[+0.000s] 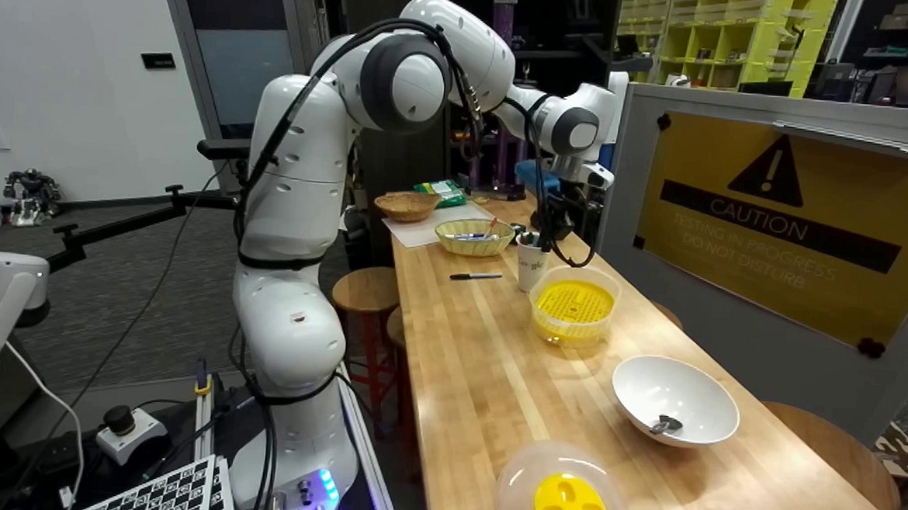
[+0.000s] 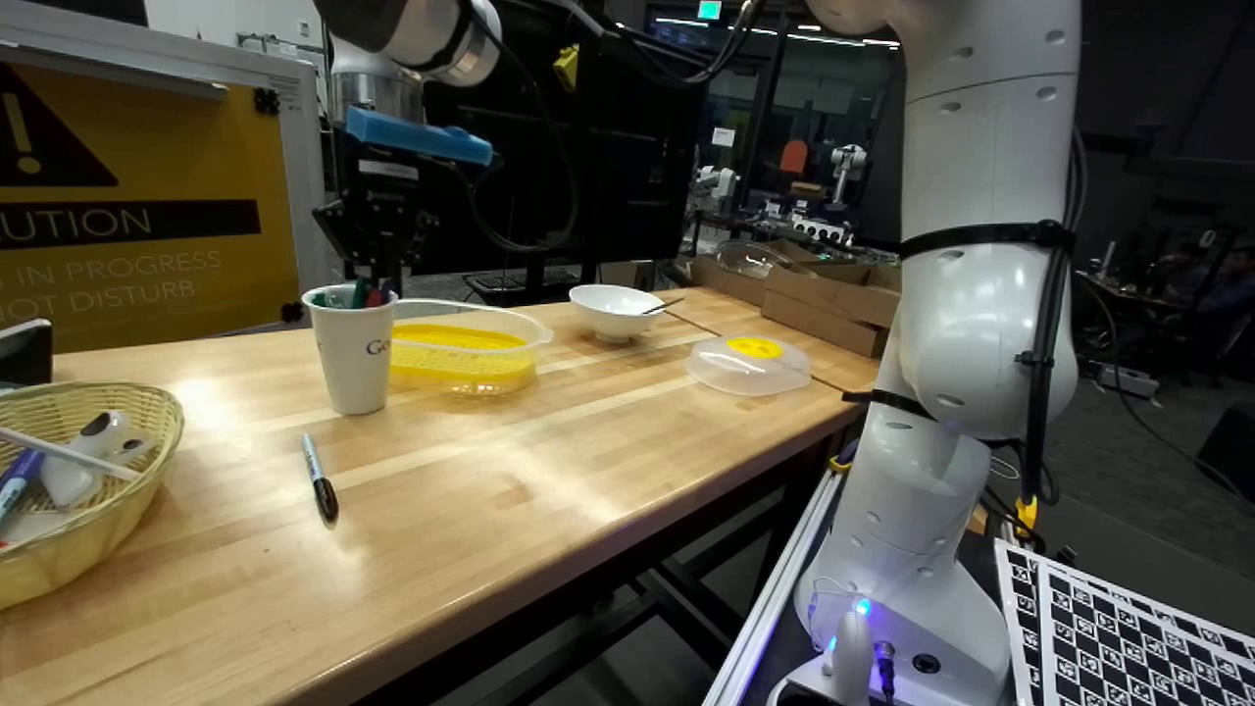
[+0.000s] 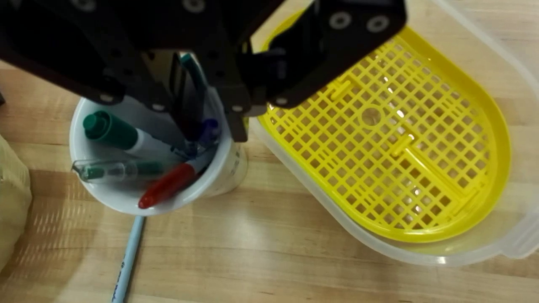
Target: Push the cup to the right
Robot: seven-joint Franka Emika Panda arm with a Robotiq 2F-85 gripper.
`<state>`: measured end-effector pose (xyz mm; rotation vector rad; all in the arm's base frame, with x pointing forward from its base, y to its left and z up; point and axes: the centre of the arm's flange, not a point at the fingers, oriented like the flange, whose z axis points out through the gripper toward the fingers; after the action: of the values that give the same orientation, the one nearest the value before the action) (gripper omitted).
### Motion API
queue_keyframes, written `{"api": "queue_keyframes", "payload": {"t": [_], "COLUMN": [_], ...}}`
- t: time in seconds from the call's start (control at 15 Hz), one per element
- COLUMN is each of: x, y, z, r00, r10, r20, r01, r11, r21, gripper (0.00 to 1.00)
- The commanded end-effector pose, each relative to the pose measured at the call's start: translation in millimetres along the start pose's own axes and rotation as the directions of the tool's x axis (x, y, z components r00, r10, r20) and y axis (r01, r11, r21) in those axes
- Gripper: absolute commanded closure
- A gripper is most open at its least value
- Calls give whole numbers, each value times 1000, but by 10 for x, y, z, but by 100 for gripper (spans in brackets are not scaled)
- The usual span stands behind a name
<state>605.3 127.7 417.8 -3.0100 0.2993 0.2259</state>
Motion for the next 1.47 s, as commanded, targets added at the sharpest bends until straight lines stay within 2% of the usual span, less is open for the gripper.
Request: {"api": "queue_keyframes", "payload": {"t": [0.0,1.4], "x": [-97,12], "y": [122,320], "z": [-42,-68], "r00": [1000,997], "r10": [29,74], "r20": [-10,-15], "r01": [-29,-73], "r11": [999,997], "r21": [28,38], "gripper": [94,94]}}
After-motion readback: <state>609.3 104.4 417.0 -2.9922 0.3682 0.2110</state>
